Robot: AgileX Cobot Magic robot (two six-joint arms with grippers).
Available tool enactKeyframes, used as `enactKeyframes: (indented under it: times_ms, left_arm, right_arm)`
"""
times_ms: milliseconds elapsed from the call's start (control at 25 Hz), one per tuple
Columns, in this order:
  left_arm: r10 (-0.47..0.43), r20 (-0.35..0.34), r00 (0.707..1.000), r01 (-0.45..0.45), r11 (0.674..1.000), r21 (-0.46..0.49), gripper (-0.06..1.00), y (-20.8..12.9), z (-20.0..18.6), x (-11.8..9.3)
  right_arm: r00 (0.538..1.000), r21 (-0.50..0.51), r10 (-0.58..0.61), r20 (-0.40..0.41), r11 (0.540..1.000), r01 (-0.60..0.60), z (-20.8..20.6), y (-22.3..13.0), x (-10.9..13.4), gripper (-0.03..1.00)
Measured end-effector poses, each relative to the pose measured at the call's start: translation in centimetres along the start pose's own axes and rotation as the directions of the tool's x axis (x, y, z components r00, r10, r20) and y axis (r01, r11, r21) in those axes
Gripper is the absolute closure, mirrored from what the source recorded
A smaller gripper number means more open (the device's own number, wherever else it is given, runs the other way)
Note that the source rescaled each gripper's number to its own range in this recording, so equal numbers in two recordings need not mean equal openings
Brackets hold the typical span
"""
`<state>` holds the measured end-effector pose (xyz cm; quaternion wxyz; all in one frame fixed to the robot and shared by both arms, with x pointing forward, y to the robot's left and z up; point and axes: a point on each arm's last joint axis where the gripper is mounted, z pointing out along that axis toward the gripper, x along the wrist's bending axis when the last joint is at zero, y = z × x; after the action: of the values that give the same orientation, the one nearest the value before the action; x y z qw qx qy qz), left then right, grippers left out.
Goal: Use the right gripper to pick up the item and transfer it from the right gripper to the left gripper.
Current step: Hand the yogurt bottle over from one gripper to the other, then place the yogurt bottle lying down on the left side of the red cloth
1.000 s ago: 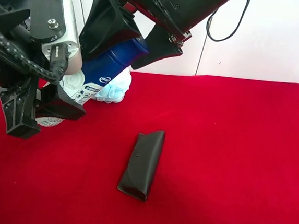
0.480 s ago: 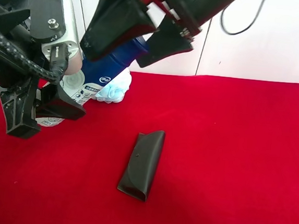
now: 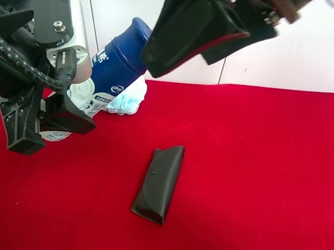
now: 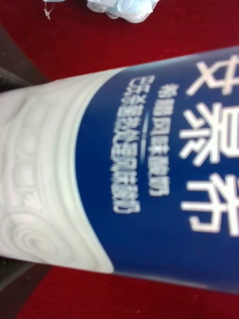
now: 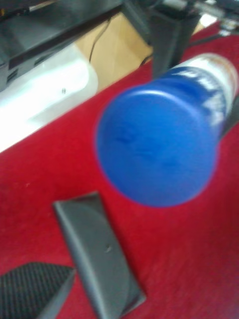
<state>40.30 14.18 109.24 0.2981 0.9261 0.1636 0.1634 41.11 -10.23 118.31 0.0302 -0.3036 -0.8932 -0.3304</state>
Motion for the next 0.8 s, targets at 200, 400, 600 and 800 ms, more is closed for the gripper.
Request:
enactKeyframes:
  times_ms: [200, 400, 600, 800]
  left_arm:
    - [0.000, 0.000, 1.000, 0.000, 1.000, 0.000, 0.82, 0.0, 0.0, 0.0]
    - [0.000, 0.000, 1.000, 0.000, 1.000, 0.000, 0.82, 0.0, 0.0, 0.0]
    - [0.001, 0.000, 1.000, -0.001, 1.000, 0.000, 0.82, 0.0, 0.0, 0.0]
    - [0.001, 0.000, 1.000, -0.001, 1.000, 0.001, 0.82, 0.0, 0.0, 0.0]
  right_arm:
    - [0.999, -0.042, -0.012, 0.032, 0.999, 0.014, -2.6, -1.9, 2.5, -0.03]
    - [0.999, -0.012, -0.034, 0.026, 0.999, 0.035, -3.4, -6.5, 3.5, -0.03]
    - [0.995, 0.043, -0.036, 0.090, 0.999, 0.033, -3.1, -12.3, 2.6, -0.03]
    - [0.980, 0.054, -0.015, 0.200, 0.999, 0.004, -2.8, -18.5, 1.3, -0.03]
